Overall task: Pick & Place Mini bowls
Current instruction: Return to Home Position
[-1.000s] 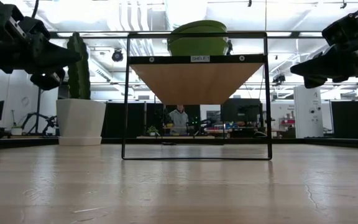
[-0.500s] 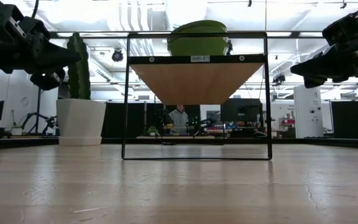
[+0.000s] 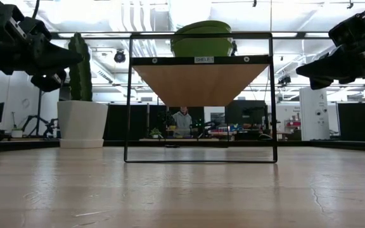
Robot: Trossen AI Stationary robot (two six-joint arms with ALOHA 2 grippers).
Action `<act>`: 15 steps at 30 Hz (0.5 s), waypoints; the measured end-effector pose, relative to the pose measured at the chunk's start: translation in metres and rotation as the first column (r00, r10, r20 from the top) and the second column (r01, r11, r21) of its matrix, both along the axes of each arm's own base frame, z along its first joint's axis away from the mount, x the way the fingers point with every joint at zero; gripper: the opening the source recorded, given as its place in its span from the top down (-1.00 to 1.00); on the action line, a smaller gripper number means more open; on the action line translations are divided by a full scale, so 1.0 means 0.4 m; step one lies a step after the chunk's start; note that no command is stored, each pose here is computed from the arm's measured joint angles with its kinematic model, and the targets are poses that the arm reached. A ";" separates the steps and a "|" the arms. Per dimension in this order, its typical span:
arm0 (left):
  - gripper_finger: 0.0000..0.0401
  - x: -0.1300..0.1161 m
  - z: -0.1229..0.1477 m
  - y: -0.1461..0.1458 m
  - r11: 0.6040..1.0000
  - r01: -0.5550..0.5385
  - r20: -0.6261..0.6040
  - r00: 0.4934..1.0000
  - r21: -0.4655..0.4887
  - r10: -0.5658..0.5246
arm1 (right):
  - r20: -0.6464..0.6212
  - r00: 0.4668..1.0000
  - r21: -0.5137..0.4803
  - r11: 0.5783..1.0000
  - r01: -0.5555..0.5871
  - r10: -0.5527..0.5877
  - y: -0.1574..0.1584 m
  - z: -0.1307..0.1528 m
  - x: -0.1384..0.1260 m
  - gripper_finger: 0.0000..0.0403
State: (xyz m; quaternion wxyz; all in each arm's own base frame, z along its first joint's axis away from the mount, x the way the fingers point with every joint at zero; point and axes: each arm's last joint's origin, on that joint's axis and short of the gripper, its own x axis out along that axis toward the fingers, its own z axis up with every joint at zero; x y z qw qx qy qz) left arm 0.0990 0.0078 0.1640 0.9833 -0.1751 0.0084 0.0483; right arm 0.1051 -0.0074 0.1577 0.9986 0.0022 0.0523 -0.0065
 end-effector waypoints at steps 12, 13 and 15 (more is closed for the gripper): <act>1.00 0.000 0.000 0.000 1.000 0.000 0.000 1.000 0.000 0.000 | 0.001 1.000 0.002 1.000 0.001 -0.001 0.000 0.000 0.000 0.96; 1.00 0.000 0.000 0.000 1.000 0.000 -0.001 1.000 0.000 0.000 | 0.001 1.000 0.009 1.000 0.002 -0.002 0.000 0.000 0.000 0.96; 1.00 0.000 0.000 0.000 1.000 0.000 -0.001 1.000 0.000 0.000 | 0.001 1.000 0.014 1.000 0.003 -0.003 0.000 0.000 0.000 0.96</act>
